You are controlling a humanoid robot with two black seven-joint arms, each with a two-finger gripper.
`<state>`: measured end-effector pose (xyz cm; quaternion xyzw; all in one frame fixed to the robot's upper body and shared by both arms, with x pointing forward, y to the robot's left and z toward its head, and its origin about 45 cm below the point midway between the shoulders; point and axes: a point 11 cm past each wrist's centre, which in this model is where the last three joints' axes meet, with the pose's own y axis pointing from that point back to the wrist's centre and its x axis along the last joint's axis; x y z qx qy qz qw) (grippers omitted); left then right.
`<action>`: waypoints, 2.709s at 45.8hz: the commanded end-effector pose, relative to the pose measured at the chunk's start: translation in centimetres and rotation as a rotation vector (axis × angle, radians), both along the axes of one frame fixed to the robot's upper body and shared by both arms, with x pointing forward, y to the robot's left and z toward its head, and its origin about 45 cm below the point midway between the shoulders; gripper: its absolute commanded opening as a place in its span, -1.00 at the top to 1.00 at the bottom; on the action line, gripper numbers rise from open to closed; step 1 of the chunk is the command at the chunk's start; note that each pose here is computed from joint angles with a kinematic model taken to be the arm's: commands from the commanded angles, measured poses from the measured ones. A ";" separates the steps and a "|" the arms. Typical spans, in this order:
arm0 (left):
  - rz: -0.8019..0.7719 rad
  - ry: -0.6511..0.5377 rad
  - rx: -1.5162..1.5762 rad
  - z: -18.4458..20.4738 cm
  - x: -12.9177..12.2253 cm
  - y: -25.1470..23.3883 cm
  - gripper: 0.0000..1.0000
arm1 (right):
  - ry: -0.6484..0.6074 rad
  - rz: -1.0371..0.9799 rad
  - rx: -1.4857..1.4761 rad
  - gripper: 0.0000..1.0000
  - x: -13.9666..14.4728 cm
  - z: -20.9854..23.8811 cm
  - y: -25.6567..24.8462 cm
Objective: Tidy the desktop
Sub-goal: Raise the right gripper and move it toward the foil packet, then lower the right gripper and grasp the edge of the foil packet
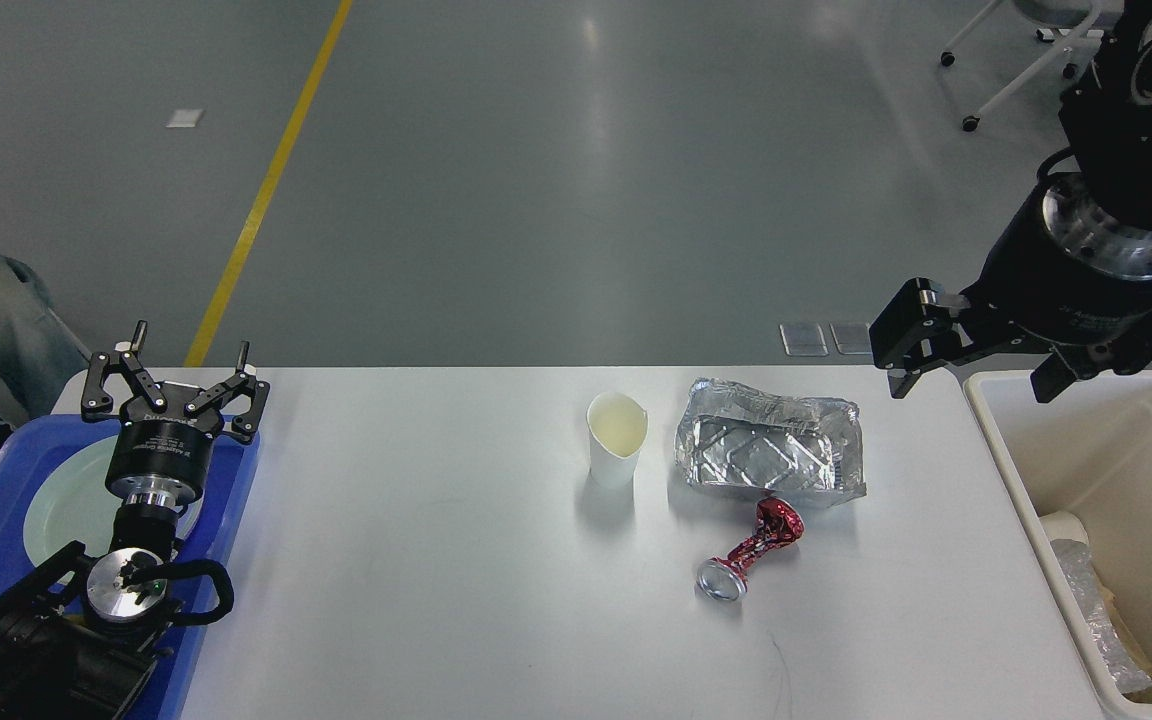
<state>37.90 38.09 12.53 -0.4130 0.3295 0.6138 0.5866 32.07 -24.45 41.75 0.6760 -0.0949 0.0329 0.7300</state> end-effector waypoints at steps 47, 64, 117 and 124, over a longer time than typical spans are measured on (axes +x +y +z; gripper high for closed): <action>-0.001 -0.003 0.001 0.1 0.1 0.0 -0.92 | -0.166 -0.133 -0.100 -1.00 8.0 -22.5 -9.7; 0.000 -0.002 0.000 0.1 0.1 0.0 -0.92 | -0.179 -0.136 -0.038 -1.00 8.1 -28.9 -8.3; -0.001 -0.002 0.001 0.1 0.1 0.0 -0.92 | -0.431 -0.277 0.001 -0.29 6.3 -37.6 -7.5; -0.001 -0.003 0.001 0.1 0.1 0.0 -0.92 | -0.444 -0.291 0.004 0.63 6.5 -37.5 -7.4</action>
